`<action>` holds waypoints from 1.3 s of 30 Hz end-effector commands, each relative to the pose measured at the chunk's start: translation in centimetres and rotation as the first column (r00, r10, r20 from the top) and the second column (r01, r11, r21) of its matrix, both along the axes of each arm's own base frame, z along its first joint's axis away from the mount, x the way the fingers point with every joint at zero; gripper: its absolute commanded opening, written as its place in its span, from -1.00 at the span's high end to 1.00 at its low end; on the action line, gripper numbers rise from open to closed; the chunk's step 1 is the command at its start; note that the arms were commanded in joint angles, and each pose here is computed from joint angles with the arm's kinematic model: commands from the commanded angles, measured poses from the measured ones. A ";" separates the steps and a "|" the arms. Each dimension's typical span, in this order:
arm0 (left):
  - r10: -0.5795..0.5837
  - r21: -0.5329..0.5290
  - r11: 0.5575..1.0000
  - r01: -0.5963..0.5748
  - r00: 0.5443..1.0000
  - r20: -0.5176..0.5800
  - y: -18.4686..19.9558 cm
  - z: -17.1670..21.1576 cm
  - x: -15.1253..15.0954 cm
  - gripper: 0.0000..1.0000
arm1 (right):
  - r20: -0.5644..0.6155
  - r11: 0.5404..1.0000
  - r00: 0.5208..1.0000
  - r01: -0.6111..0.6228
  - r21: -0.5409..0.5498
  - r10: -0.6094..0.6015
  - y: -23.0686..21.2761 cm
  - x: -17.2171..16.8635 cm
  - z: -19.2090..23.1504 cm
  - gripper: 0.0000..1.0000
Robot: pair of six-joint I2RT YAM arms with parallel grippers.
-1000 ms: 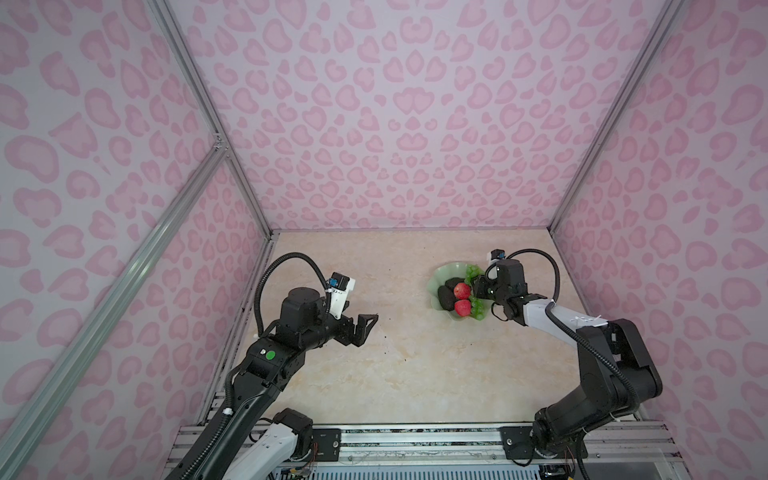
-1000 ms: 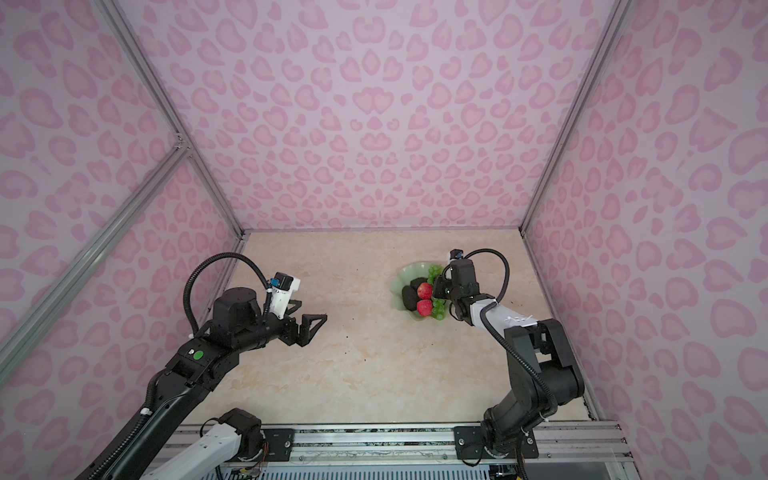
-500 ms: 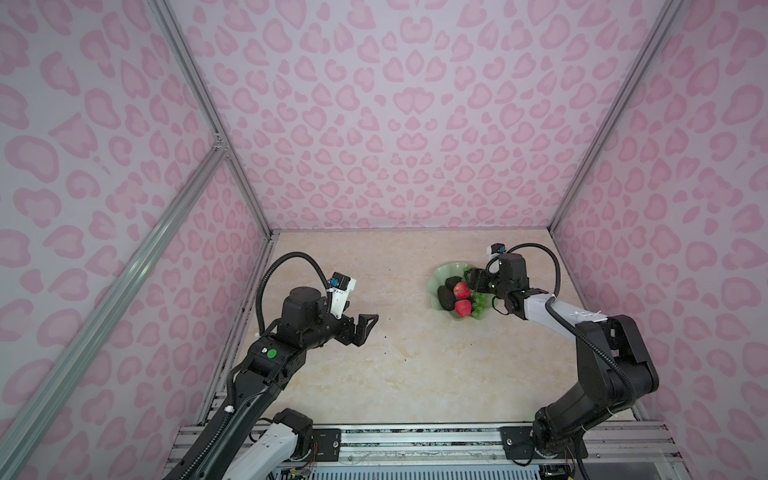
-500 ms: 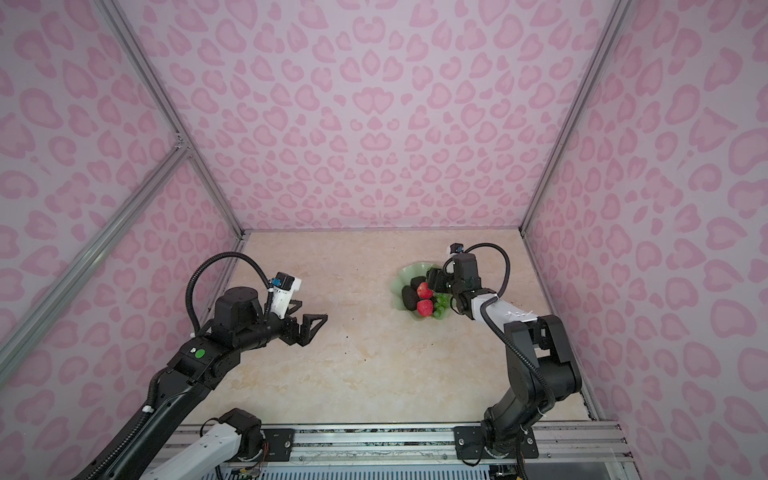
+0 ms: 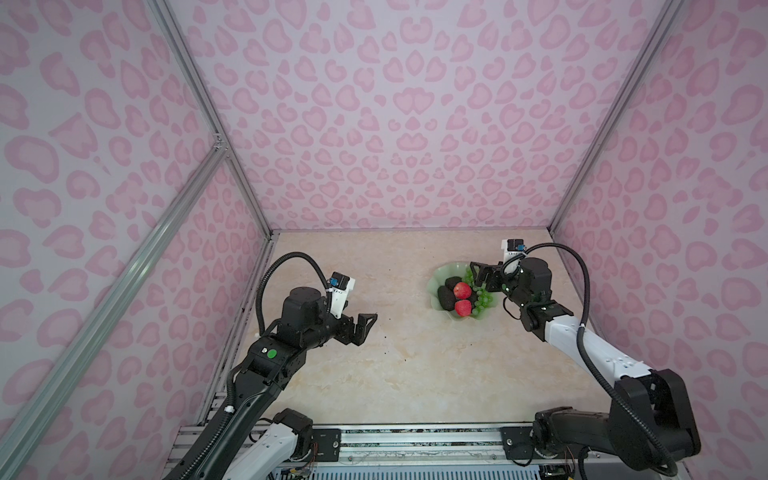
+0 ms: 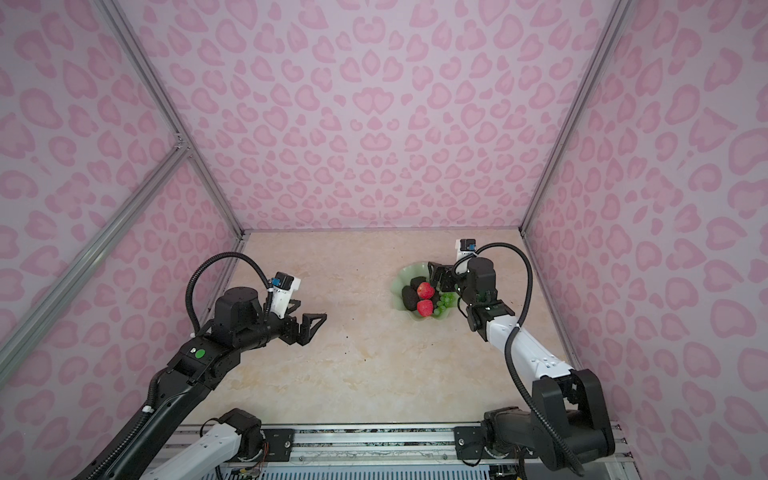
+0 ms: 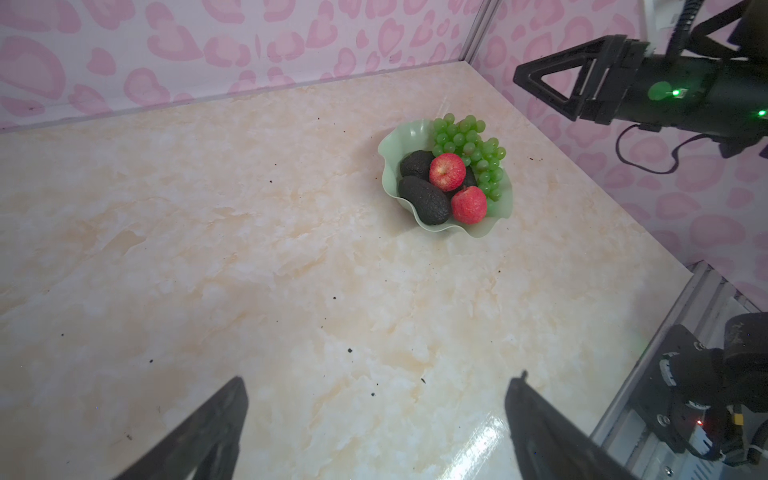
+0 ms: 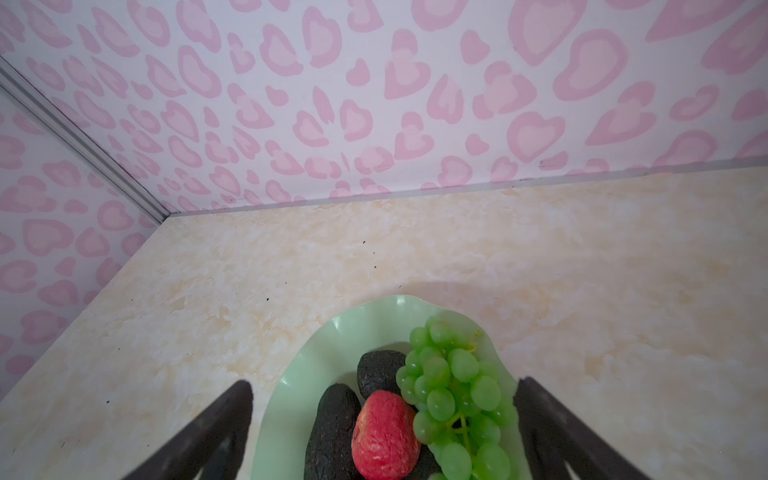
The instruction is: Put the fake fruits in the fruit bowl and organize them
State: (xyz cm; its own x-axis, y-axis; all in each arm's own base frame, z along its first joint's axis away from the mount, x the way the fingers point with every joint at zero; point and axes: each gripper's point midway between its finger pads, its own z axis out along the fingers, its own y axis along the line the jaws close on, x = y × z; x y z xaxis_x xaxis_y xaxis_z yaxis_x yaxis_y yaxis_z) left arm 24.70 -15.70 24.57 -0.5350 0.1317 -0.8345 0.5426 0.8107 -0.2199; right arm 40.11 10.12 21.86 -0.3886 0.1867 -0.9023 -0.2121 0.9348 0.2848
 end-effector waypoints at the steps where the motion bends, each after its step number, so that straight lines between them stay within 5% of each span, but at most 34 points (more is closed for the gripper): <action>1: 0.125 -0.008 0.992 -0.125 0.990 0.063 1.4 1.8 1.9 -0.95 | 0.013 0.994 0.996 0.086 -0.073 -0.086 -2.1 -1.5 -0.6 -0.96; 4: 0.338 -0.043 0.941 -0.336 0.929 0.150 4.4 3.1 4.1 -0.95 | 0.070 0.967 0.973 0.226 -0.116 -0.219 -5.0 -2.9 -1.3 -0.97; 8: 0.574 -0.094 0.814 -0.573 0.768 0.284 8.4 1.3 6.8 -0.95 | 0.119 0.926 0.945 0.322 -0.199 -0.303 -7.3 -3.8 -3.0 -0.97; 13: 0.657 -0.028 0.695 -0.719 0.619 0.430 12.2 -3.4 8.4 -0.95 | 0.122 0.885 0.930 0.367 -0.287 -0.347 -8.7 -3.7 -5.7 -0.97; 18: 0.700 -0.031 0.649 -0.760 0.582 0.415 16.1 -7.8 8.9 -0.95 | 0.169 0.879 0.911 0.409 -0.244 -0.377 -10.0 -3.0 -6.7 -0.98; 22: 0.754 -0.079 0.573 -0.816 0.488 0.439 19.6 -9.5 8.7 -0.95 | 0.124 0.903 0.928 0.370 -0.220 -0.351 -10.2 -2.5 -7.0 -0.98; 32: 0.705 -0.023 0.665 -0.746 0.617 0.350 19.1 -12.6 13.4 -0.95 | 0.225 0.869 0.899 0.426 -0.251 -0.376 -12.3 -4.4 -6.4 -0.98; 39: 0.703 -0.017 0.665 -0.746 0.619 0.349 19.2 -12.7 13.7 -0.95 | 0.230 0.858 0.894 0.438 -0.268 -0.384 -12.7 -4.0 -9.0 -0.98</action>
State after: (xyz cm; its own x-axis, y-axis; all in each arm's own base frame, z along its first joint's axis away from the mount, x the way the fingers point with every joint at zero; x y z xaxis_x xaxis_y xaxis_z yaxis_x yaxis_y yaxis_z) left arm 37.91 3.71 11.17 -0.2499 -0.0836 -0.9647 -0.2315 0.9725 -0.0243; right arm 35.52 -2.51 11.19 -0.2709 0.0186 -0.9624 0.1876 0.9817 -0.0338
